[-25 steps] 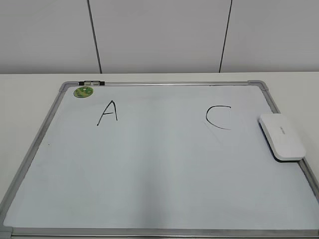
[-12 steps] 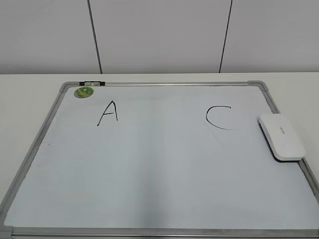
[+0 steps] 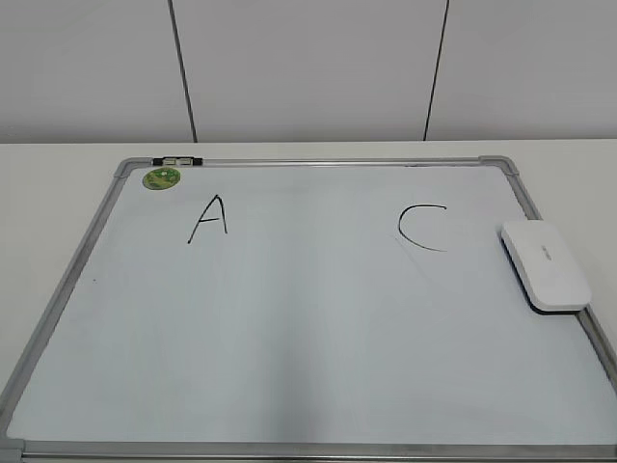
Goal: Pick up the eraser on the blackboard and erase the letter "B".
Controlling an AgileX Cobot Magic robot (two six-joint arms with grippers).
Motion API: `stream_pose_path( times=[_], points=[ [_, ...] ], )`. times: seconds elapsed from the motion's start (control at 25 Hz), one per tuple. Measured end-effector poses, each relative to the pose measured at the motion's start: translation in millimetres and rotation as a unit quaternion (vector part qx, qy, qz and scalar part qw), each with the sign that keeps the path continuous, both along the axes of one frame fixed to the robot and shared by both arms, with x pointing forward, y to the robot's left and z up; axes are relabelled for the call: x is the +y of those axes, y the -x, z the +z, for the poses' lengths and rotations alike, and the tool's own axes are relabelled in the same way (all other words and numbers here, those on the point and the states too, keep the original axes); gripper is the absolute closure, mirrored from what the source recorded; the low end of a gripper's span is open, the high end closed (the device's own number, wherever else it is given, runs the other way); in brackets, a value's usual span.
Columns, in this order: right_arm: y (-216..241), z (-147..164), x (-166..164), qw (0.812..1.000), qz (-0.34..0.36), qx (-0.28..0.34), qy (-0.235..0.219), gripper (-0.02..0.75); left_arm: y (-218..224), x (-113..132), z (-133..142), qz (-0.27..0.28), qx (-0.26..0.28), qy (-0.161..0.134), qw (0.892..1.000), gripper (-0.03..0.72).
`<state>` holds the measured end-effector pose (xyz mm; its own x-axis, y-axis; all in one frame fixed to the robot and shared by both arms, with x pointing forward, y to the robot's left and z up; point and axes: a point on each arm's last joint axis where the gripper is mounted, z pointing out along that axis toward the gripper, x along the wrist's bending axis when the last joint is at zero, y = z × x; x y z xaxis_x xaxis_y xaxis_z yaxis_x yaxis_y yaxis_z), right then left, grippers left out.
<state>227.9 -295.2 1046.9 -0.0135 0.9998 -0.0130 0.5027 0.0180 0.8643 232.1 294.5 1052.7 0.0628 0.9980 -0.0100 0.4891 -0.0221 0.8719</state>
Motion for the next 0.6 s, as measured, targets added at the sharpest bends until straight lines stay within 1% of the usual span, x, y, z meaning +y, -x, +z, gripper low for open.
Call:
stream_pose_path(
  times=[0.6],
  points=[
    [0.0, 0.0, 0.0, 1.000, 0.000, 0.000, 0.000, 0.152, 0.0, 0.0, 0.0, 0.000, 0.000, 0.000, 1.000, 0.443]
  ],
)
